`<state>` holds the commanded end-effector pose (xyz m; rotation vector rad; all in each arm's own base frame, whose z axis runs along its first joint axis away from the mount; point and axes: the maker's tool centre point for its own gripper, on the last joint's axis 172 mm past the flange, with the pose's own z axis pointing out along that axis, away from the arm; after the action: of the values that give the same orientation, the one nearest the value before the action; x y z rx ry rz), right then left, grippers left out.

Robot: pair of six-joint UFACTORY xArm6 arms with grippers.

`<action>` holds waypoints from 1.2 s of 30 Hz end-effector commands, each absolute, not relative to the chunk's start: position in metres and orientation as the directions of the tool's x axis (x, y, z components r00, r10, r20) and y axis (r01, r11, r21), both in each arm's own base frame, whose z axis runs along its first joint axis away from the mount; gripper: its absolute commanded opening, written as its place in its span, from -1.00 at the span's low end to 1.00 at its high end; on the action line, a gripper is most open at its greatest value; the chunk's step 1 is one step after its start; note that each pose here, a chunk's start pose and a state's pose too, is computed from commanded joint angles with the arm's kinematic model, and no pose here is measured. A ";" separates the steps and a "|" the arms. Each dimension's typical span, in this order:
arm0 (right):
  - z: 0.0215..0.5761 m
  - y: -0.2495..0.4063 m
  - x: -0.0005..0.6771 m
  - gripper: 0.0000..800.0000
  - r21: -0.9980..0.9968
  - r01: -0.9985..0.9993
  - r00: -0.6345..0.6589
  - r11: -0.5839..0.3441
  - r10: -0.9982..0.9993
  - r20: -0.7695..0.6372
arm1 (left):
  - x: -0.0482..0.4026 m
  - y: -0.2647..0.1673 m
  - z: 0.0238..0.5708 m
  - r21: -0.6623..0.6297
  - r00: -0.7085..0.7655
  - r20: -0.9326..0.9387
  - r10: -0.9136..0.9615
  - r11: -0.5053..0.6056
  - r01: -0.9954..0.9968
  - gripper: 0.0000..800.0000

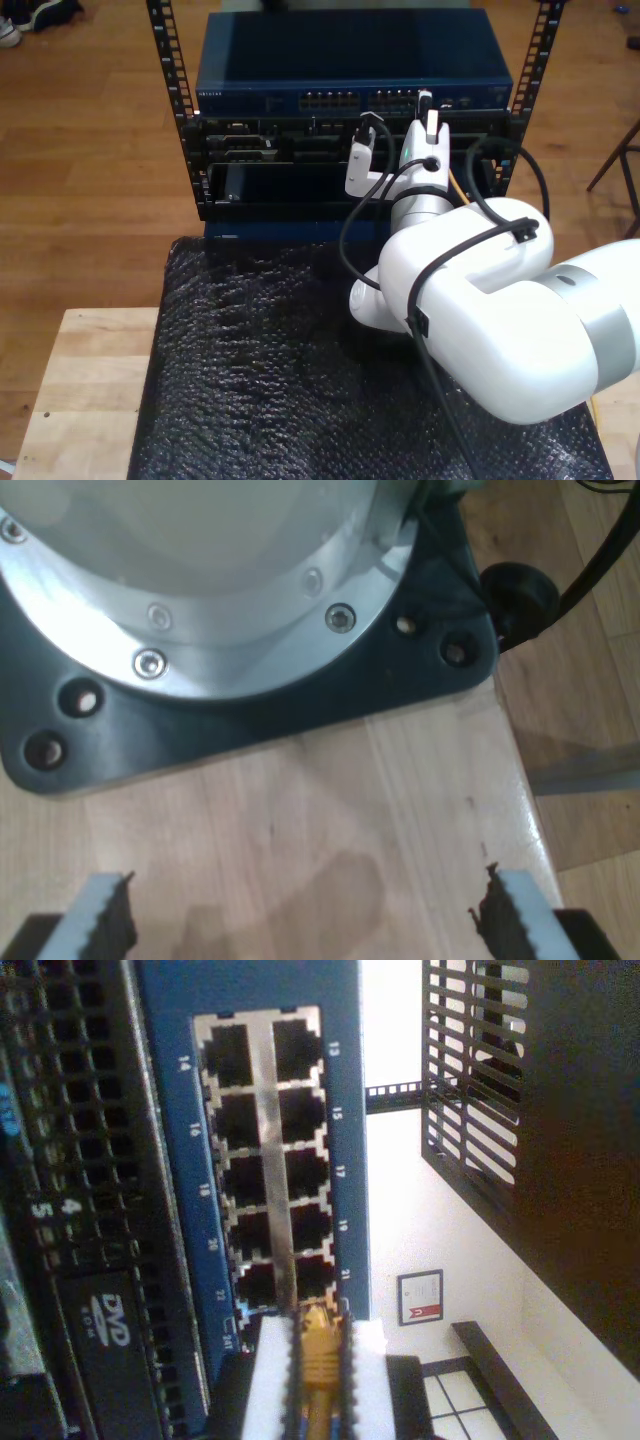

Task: Grab the cable and plug it in

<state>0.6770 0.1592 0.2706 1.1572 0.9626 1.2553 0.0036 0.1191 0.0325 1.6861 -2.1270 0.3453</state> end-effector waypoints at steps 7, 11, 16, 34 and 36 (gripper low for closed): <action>0.277 0.159 0.677 -1.00 0.978 -0.202 0.101 -0.051 0.992 0.073 | 0.004 0.119 0.032 0.055 -0.190 0.456 -0.869 0.241 -0.969 1.00; 0.283 0.160 0.678 -1.00 0.976 -0.210 0.100 -0.056 0.992 0.078 | 0.004 0.119 0.032 0.055 -0.190 0.456 -0.869 0.241 -0.969 1.00; 0.283 0.160 0.678 -0.91 0.976 -0.210 0.099 -0.058 0.992 0.080 | 0.004 0.119 0.032 0.055 -0.190 0.456 -0.869 0.241 -0.969 1.00; 0.285 0.165 0.669 0.06 0.988 -0.148 0.066 -0.047 0.996 0.057 | 0.004 0.119 0.032 0.055 -0.190 0.456 -0.869 0.241 -0.969 1.00; 0.286 0.164 0.667 0.09 0.990 -0.129 0.063 -0.048 0.996 0.057 | 0.004 0.119 0.032 0.055 -0.190 0.456 -0.869 0.241 -0.969 1.00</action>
<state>0.6669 0.1637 0.2856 1.1829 1.0409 1.2558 0.0036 0.1191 0.0325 1.6861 -2.1270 0.3453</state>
